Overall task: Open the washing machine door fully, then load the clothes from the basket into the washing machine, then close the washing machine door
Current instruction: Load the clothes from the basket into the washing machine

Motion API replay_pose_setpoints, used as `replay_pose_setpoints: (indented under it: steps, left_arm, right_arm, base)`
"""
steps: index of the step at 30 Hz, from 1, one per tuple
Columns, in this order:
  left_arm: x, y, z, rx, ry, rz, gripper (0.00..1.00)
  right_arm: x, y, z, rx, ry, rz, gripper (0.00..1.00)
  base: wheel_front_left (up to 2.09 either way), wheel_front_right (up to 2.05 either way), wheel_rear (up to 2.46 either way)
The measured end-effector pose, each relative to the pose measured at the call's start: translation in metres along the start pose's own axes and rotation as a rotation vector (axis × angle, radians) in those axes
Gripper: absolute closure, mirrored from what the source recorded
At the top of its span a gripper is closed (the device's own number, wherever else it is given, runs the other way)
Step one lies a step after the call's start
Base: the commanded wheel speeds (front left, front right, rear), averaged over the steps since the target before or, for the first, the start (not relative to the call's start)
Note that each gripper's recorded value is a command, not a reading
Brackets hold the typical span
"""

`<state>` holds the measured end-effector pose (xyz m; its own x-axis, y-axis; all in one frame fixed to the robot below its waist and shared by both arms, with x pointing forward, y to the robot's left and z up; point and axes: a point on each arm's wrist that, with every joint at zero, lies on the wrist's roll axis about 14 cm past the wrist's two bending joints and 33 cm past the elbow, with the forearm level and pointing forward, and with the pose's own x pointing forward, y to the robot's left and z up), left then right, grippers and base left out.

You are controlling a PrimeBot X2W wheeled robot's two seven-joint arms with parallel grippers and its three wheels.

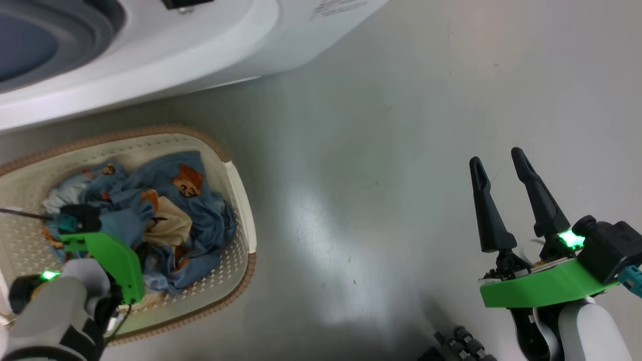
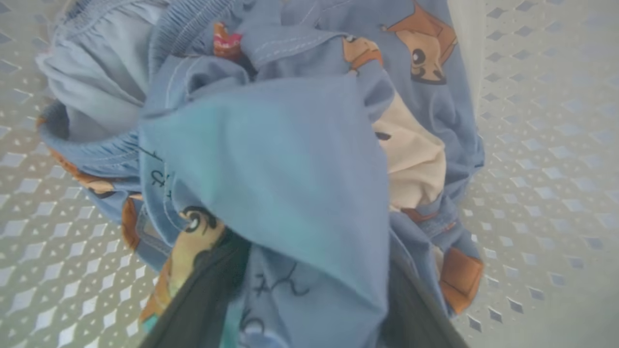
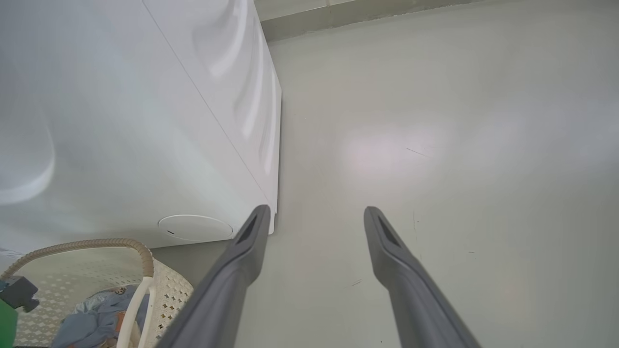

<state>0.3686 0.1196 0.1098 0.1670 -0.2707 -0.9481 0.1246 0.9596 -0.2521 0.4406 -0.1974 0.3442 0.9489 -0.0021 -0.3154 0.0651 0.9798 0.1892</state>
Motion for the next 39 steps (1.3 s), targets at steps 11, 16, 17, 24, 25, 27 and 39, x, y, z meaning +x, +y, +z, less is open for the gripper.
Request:
replay_pose_setpoints:
  steps: [11,16,17,24,25,27,39]
  left_arm:
    - [0.023,0.012,-0.005,-0.005,0.078,0.06,1.0]
    - [0.019,0.008,-0.001,-0.014,0.068,0.054,1.0]
    - [0.018,0.007,0.0,-0.014,0.065,0.05,1.0]
    - [0.005,0.002,0.005,-0.03,0.028,0.044,1.0]
    - [0.005,0.002,0.005,-0.03,0.028,0.044,1.0]
    - [0.0,-0.002,0.007,-0.046,0.004,0.036,1.0]
    - [-0.047,-0.016,0.025,-0.055,-0.202,0.014,1.0]
  right_arm:
    - [0.001,-0.012,-0.015,-0.013,0.037,-0.033,0.0]
    - [0.0,-0.01,-0.012,-0.01,0.029,-0.028,0.0]
    - [0.0,-0.01,-0.011,-0.009,0.027,-0.026,0.0]
    - [0.003,-0.002,0.003,-0.003,-0.013,-0.003,0.0]
    - [0.003,-0.002,0.003,-0.003,-0.013,-0.003,0.0]
    - [0.004,0.001,0.009,-0.001,-0.031,0.007,0.0]
    - [-0.001,0.027,0.044,0.009,-0.097,0.076,0.0]
  base:
    - [0.0,0.0,0.0]
    - [0.0,0.0,0.0]
    - [0.0,0.0,0.0]
    - [0.0,0.0,0.0]
    - [0.0,0.0,0.0]
    - [0.0,0.0,0.0]
    - [0.0,0.0,0.0]
